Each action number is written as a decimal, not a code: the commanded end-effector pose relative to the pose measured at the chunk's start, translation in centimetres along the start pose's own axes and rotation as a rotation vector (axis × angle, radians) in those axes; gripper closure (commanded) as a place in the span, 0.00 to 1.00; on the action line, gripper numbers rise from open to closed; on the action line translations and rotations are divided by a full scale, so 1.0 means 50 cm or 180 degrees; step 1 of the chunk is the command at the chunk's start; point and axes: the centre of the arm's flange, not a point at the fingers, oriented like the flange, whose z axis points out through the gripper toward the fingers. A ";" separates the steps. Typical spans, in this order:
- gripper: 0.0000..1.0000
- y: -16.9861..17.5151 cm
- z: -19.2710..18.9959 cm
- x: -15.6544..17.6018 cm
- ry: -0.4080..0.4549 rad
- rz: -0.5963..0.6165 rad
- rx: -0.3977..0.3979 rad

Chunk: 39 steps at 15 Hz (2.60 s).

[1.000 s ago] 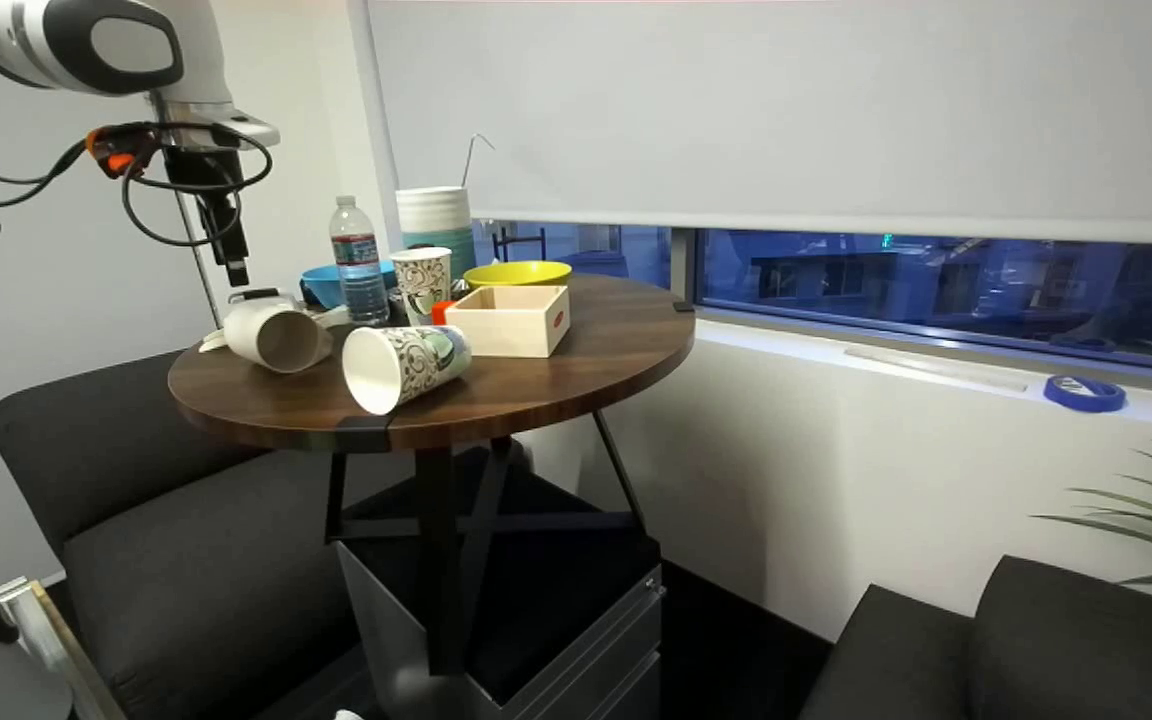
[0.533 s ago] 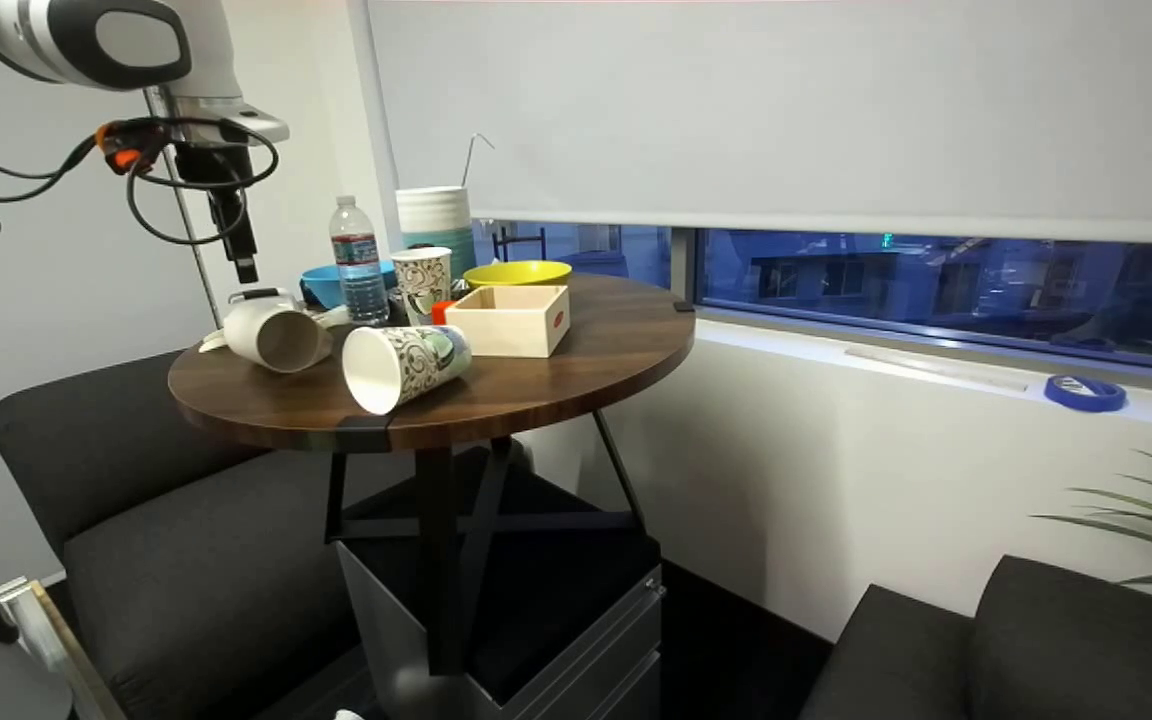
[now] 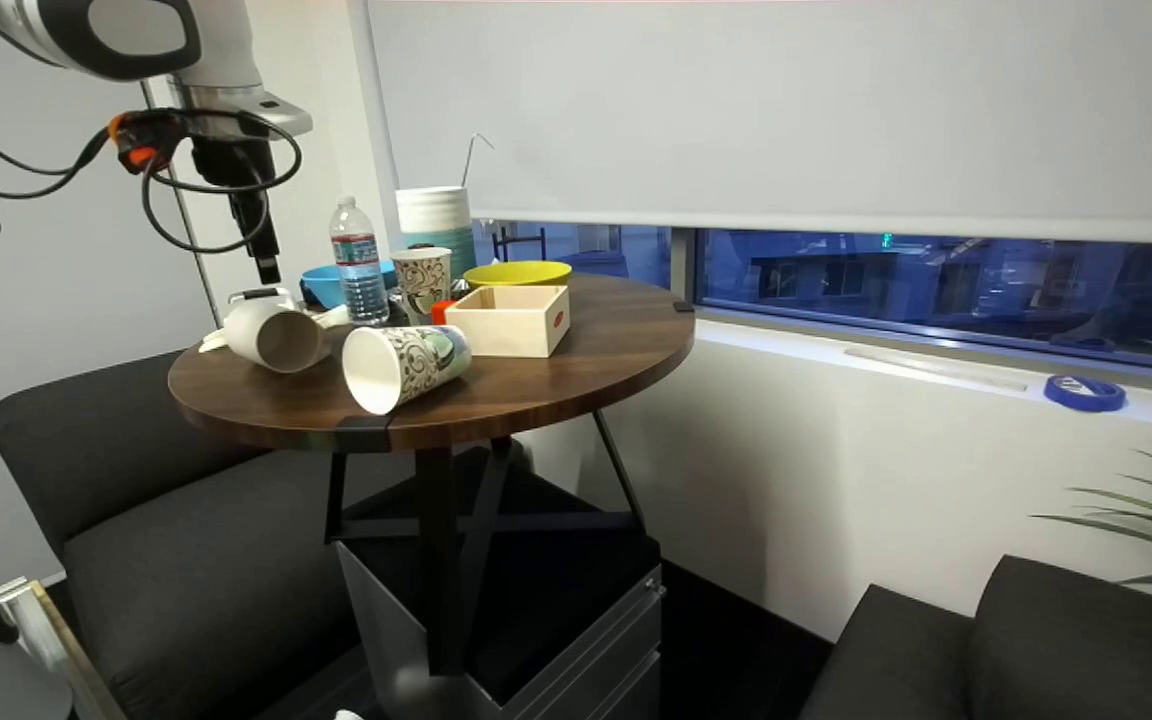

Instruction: Make the white object and cup sit up straight

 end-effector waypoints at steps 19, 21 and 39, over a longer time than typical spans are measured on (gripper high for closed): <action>0.00 0.174 0.078 0.025 -0.0428 -0.0053 0.0908; 0.00 0.177 0.089 0.025 -0.0532 -0.0009 0.1010; 0.98 0.201 0.076 0.056 -0.0562 0.0364 0.1303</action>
